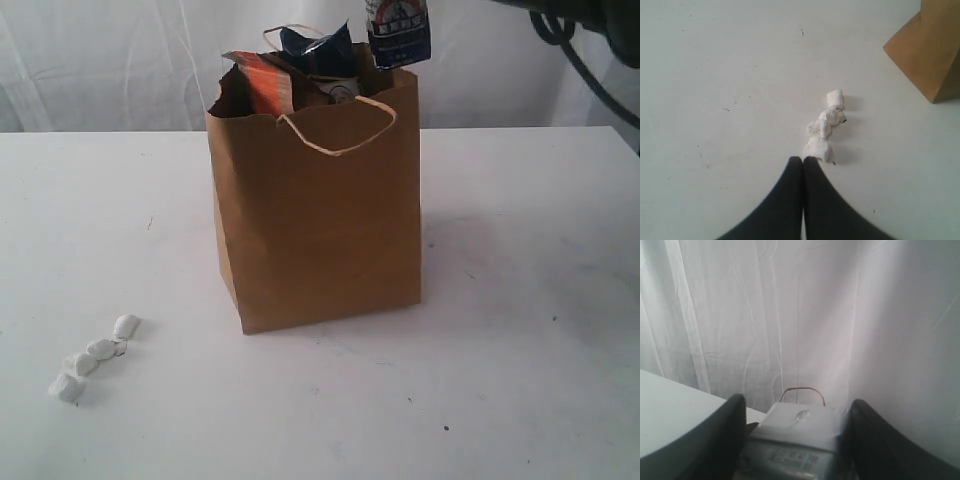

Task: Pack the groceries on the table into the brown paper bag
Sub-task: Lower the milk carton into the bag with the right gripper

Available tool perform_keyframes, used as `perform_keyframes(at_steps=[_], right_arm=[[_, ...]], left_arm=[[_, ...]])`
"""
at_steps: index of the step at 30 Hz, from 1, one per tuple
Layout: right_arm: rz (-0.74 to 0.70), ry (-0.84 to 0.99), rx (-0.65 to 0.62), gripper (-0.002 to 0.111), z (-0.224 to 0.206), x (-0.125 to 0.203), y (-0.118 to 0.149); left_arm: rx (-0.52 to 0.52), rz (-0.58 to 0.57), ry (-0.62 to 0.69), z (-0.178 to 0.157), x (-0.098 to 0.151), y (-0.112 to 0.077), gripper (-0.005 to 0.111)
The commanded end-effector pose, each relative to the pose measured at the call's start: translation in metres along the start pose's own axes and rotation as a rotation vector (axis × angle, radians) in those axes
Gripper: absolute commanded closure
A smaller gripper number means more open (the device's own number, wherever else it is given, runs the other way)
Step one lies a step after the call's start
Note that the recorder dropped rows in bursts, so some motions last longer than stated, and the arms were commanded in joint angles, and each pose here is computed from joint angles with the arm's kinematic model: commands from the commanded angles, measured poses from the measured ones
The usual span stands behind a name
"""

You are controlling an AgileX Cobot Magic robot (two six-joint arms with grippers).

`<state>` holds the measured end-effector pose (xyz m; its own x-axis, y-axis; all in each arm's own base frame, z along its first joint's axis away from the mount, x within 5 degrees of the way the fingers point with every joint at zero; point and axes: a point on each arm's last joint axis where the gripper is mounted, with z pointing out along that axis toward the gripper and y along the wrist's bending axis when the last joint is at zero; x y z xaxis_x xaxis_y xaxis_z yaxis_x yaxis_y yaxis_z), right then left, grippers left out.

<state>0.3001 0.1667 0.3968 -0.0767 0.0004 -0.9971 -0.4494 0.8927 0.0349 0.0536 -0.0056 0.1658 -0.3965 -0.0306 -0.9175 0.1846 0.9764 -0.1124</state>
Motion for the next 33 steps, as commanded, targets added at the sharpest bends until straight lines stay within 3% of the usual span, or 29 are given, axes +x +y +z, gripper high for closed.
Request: perform_keyframes(at_steps=[1,12,14,16,19,25,30,33], right_arm=[[0.014,0.002,-0.013,0.108,0.011,-0.002,0.002],[0.017,0.07,-0.024,0.108,0.031,0.018,0.003],[0.012,0.07,-0.024,0.1,0.031,0.018,0.003],[0.008,0.072,-0.024,0.08,0.032,0.019,0.003],[0.008,0.072,-0.024,0.062,0.032,0.019,0.003],[-0.005,0.071,-0.024,0.058,0.032,0.019,0.003],[-0.005,0.069,-0.021,0.041,0.032,0.019,0.003],[-0.005,0.066,-0.018,0.038,0.032,0.018,0.003]], left_arm=[[-0.004,0.0,0.003,0.001,0.001,0.0,0.107],[-0.003,-0.002,0.003,0.001,0.001,0.0,0.107],[-0.003,-0.002,0.003,0.001,0.001,0.0,0.107],[-0.003,-0.002,0.003,0.001,0.001,0.0,0.107],[-0.003,-0.002,0.003,0.001,0.001,0.0,0.107],[-0.003,-0.002,0.003,0.001,0.001,0.0,0.107],[-0.003,-0.002,0.003,0.001,0.001,0.0,0.107],[-0.003,-0.002,0.003,0.001,0.001,0.0,0.107]])
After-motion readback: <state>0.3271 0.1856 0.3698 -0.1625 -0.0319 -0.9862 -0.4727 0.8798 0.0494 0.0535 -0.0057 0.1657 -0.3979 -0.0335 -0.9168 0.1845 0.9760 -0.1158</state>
